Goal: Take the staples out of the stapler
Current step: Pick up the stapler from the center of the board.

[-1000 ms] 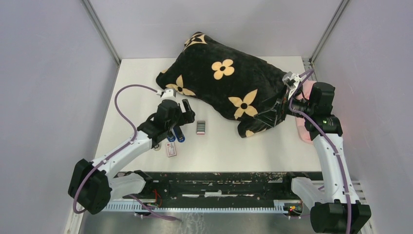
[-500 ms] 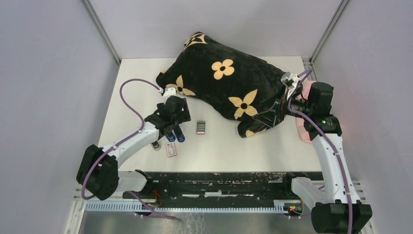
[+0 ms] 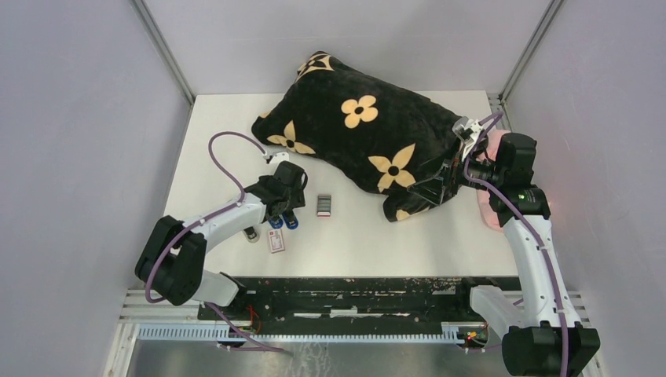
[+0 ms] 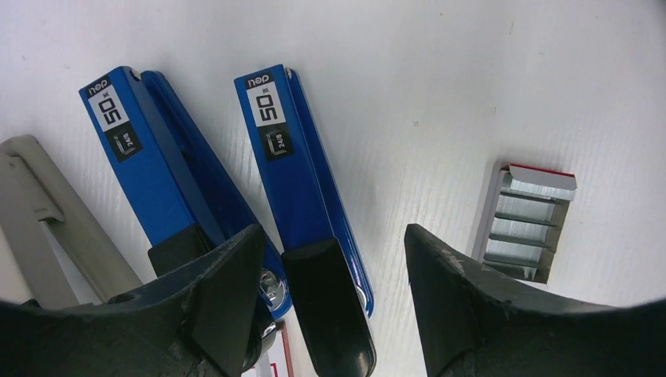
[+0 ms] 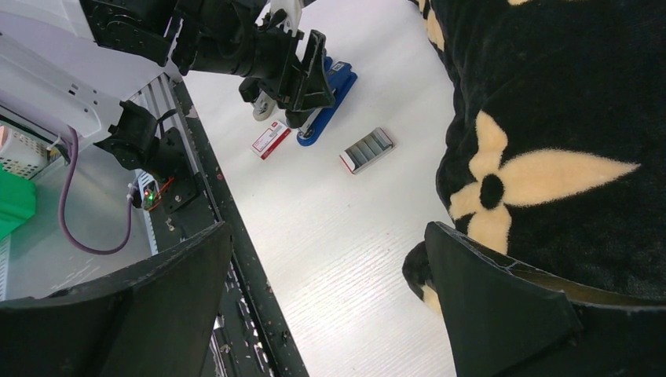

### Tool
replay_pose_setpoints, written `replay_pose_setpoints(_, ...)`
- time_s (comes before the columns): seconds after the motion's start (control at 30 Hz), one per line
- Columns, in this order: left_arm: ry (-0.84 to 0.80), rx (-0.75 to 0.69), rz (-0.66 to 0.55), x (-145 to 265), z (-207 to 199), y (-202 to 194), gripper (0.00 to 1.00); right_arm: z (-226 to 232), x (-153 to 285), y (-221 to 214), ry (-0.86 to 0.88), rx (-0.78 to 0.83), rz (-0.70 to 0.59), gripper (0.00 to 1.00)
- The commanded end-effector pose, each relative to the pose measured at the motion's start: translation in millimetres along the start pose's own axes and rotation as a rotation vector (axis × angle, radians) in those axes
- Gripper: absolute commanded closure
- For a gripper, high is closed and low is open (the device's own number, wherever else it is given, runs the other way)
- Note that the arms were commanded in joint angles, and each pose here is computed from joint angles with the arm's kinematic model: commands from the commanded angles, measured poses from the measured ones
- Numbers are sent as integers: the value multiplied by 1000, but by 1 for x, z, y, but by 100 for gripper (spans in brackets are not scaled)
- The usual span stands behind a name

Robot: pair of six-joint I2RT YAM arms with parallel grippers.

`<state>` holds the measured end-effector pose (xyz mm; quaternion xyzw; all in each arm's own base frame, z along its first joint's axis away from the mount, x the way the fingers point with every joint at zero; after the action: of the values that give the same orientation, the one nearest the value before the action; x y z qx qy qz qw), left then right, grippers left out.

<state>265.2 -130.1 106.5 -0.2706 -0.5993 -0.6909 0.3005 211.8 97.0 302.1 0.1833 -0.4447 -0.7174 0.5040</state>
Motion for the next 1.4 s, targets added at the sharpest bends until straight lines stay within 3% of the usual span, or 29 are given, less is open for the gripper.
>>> replay_pose_setpoints(0.0,13,31,9,-2,0,-4,28,4,1,6,3,49,-24,1)
replay_pose_setpoints(0.67,-166,-22,3,1,-19,-7,76,2,1,6,-5,48,-21,1)
replay_pose_setpoints(0.97,-220,-69,52,-1,-23,-20,75,0,0,5,-9,42,-18,1)
replay_pose_setpoints(1.37,-194,-111,110,-4,-20,-31,62,-3,-1,3,-4,34,-12,1)
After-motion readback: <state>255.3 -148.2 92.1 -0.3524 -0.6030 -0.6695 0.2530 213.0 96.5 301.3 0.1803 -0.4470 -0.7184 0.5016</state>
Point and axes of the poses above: each gripper's point midway between its finger pads, its own x axis back along the fingers, its own z axis along the line the jaws close on, y = z × x, the point moved 6 cm from there along x, back along the fingers, and after that the axes turned 13 degrees about -x, right-handed, at the moved point
